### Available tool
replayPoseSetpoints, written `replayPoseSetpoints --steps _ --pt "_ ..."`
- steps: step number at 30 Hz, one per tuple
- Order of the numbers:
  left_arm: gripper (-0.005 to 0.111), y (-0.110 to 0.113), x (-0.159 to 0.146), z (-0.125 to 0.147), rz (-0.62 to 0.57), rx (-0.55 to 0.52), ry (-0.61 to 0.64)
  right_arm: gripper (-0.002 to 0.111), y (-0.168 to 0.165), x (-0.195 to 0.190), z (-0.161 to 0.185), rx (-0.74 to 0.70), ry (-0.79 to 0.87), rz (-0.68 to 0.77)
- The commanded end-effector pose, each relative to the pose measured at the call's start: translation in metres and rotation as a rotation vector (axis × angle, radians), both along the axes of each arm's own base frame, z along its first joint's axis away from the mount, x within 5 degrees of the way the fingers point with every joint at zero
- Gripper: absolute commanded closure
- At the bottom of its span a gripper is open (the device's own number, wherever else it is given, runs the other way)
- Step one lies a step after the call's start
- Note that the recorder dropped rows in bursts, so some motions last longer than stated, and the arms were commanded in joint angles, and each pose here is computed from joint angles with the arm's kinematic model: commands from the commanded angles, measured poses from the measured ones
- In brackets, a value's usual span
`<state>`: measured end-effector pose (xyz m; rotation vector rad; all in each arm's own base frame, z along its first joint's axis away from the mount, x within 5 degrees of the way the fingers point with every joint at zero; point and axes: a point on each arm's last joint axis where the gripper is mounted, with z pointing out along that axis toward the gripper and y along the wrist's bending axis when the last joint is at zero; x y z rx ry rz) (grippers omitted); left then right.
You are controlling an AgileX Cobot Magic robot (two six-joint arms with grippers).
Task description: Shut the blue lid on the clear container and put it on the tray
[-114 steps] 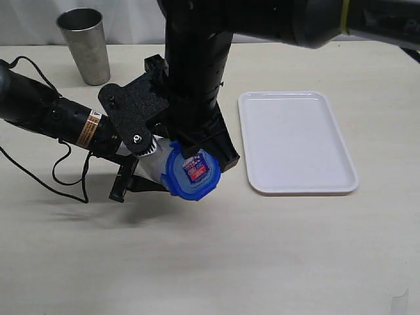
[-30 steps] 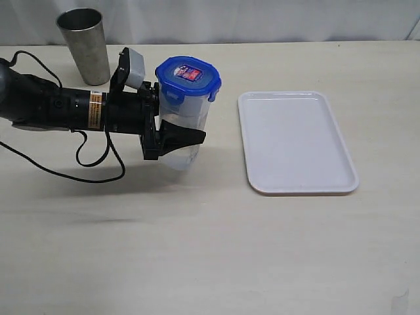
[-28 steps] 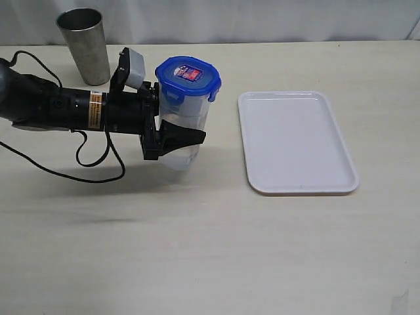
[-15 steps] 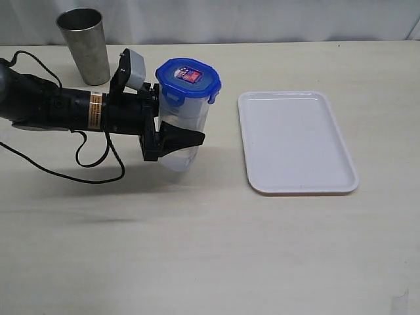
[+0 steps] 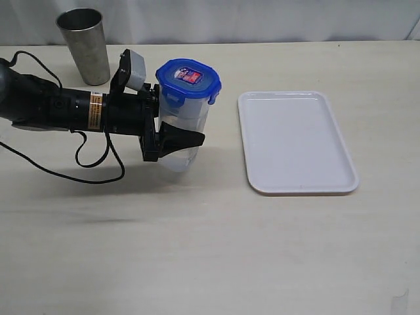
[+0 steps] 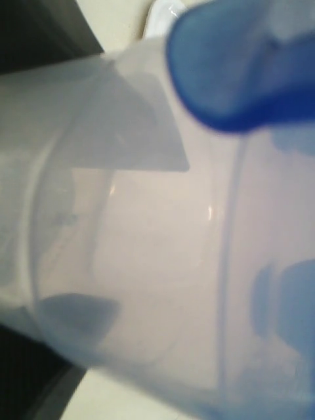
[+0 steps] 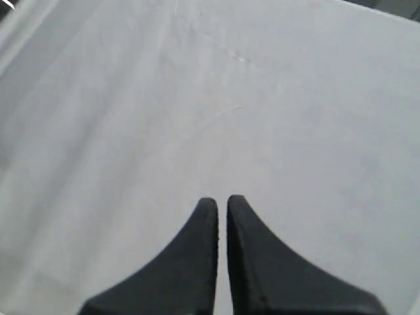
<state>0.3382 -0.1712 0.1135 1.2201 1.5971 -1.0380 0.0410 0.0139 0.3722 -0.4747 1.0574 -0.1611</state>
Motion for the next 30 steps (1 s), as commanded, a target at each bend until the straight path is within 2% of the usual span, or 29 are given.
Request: replayPoseSetpoints --steps 1,13,23,26,30 --pt "0.107 -0.001 0.001 0.01 0.001 -0.043 -0.013 0.103 -0.003 -0.003 -0.011 -0.255 -0.08 -0.181" --pt "0.107 -0.001 0.001 0.01 0.003 -0.039 -0.013 0.103 -0.015 -0.015 -0.057 -0.234 -0.046 -0.488" --pt "0.107 -0.001 0.001 0.01 0.003 -0.039 -0.013 0.103 -0.016 0.008 -0.125 -0.269 0.155 -0.465" --pt "0.107 -0.001 0.001 0.01 0.003 -0.039 -0.013 0.103 -0.017 0.012 -0.141 -0.158 0.222 -0.43" --pt "0.107 -0.001 0.001 0.01 0.003 -0.039 -0.013 0.103 -0.017 0.015 -0.155 -0.162 0.26 -0.426"
